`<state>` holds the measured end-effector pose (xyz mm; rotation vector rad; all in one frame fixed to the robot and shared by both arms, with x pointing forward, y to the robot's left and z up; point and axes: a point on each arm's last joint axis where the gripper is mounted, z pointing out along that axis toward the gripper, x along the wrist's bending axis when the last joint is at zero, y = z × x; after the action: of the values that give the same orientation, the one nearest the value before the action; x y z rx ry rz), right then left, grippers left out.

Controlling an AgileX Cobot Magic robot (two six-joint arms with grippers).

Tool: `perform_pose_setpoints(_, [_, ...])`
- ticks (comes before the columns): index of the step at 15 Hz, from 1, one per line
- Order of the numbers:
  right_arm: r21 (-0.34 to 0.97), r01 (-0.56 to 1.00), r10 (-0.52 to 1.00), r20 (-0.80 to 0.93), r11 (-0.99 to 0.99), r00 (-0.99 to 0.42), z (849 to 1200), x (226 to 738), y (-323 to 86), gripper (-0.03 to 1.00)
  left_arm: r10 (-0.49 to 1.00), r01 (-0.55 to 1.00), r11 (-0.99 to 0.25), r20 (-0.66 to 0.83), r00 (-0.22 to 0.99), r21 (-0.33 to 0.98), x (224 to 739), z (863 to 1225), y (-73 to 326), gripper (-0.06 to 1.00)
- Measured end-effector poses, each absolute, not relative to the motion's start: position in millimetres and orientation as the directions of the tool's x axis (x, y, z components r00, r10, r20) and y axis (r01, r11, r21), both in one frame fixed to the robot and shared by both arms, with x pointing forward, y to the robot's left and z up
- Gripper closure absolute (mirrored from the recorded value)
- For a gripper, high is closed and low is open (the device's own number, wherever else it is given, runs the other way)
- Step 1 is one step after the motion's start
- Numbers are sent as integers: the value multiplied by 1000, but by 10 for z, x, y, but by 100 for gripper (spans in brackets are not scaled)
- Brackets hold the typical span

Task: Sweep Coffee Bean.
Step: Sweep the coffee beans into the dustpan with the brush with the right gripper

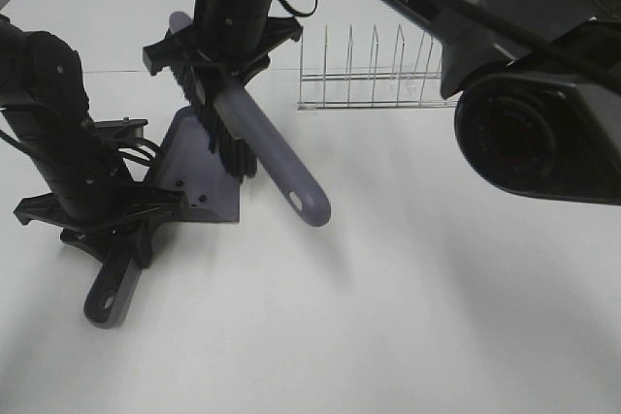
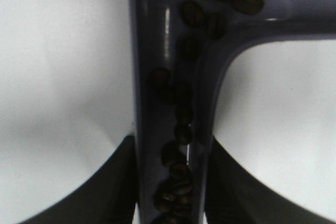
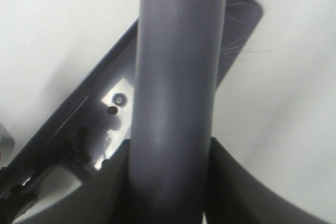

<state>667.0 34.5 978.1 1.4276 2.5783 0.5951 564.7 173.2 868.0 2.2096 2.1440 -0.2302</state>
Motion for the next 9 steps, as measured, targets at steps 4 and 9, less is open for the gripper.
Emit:
perform_pose_setpoints(4, [528, 765, 905, -18, 369, -424, 10494, 6970, -372, 70, 989, 997, -37, -144, 27, -64, 5647, 8680, 1732, 63])
perform_pose_setpoints(9, [603, 776, 976, -25, 187, -216, 10973, 7279, -1490, 70, 989, 997, -37, -144, 27, -64, 5647, 8680, 1732, 63])
